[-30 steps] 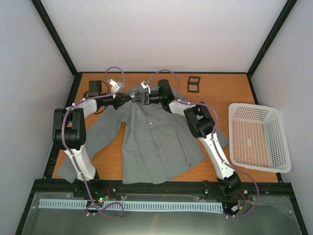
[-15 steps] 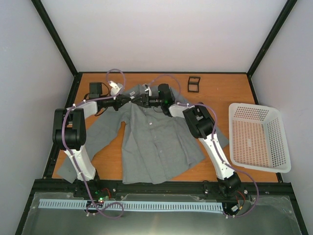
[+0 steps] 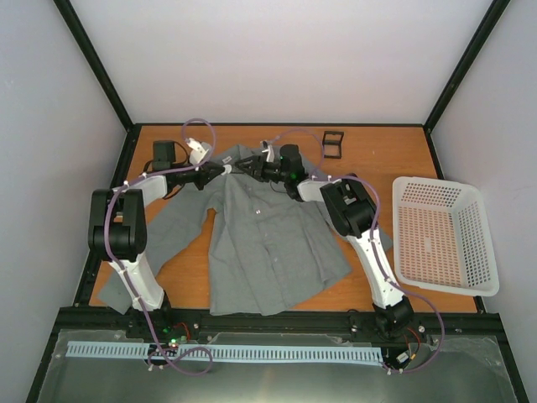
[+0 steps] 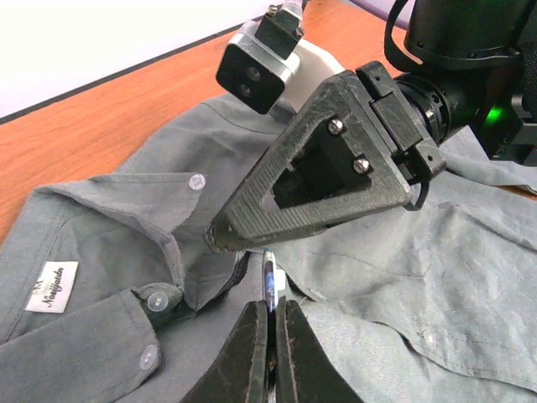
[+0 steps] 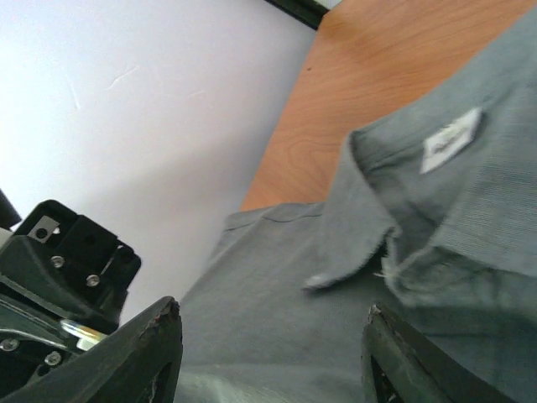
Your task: Pin the brooch onto the clothing
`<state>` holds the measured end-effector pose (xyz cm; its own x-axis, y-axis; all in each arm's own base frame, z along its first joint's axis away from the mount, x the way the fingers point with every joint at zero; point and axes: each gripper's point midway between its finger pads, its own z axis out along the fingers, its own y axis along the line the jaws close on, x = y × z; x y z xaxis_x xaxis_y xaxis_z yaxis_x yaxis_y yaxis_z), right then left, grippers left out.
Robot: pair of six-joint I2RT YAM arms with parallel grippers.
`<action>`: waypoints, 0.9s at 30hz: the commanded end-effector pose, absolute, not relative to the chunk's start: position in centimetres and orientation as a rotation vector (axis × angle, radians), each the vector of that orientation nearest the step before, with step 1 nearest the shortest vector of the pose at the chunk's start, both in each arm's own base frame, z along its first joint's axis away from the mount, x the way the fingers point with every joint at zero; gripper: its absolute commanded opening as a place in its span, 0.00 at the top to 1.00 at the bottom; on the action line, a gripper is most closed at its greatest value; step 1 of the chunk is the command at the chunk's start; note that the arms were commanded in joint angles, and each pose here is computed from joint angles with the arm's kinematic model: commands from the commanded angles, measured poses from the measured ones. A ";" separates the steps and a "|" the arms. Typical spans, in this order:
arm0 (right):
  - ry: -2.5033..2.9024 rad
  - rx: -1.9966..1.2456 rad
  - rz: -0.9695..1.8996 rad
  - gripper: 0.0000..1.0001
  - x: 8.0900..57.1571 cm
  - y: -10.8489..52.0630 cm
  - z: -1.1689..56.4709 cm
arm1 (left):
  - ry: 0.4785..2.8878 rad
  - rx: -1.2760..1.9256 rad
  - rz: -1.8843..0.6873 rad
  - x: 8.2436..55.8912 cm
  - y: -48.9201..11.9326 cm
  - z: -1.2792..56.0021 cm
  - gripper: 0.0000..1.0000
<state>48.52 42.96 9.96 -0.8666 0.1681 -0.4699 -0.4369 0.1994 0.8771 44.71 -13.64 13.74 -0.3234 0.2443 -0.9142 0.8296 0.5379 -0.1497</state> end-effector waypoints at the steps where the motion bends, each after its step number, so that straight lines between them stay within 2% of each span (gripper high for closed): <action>1: 1.946 -0.240 1.633 0.43 48.9 41.5 12.6 | 1.799 0.920 -0.815 44.1 -14.4 15.1 0.99; 5: 1.928 -0.294 1.597 0.40 48.1 40.5 13.8 | 1.804 0.918 -0.815 44.1 -14.3 15.0 0.99; 9: 1.837 -0.570 1.628 0.33 45.6 41.5 14.9 | 1.799 0.922 -0.856 44.0 -14.6 15.4 0.99; 13: 1.775 -0.680 1.662 0.31 44.9 42.6 14.7 | 1.807 0.905 -0.903 44.0 -14.8 15.4 0.99; 18: 1.747 -0.730 1.684 0.33 43.8 43.8 14.2 | 1.835 0.867 -0.963 44.2 -14.8 15.3 0.99; 21: 1.735 -0.758 1.702 0.38 43.1 44.0 13.8 | 1.859 0.810 -1.038 44.4 -14.2 15.3 0.99; 27: 1.721 -0.761 1.716 0.38 42.9 44.3 13.1 | 1.880 0.768 -1.106 44.5 -13.9 14.9 0.99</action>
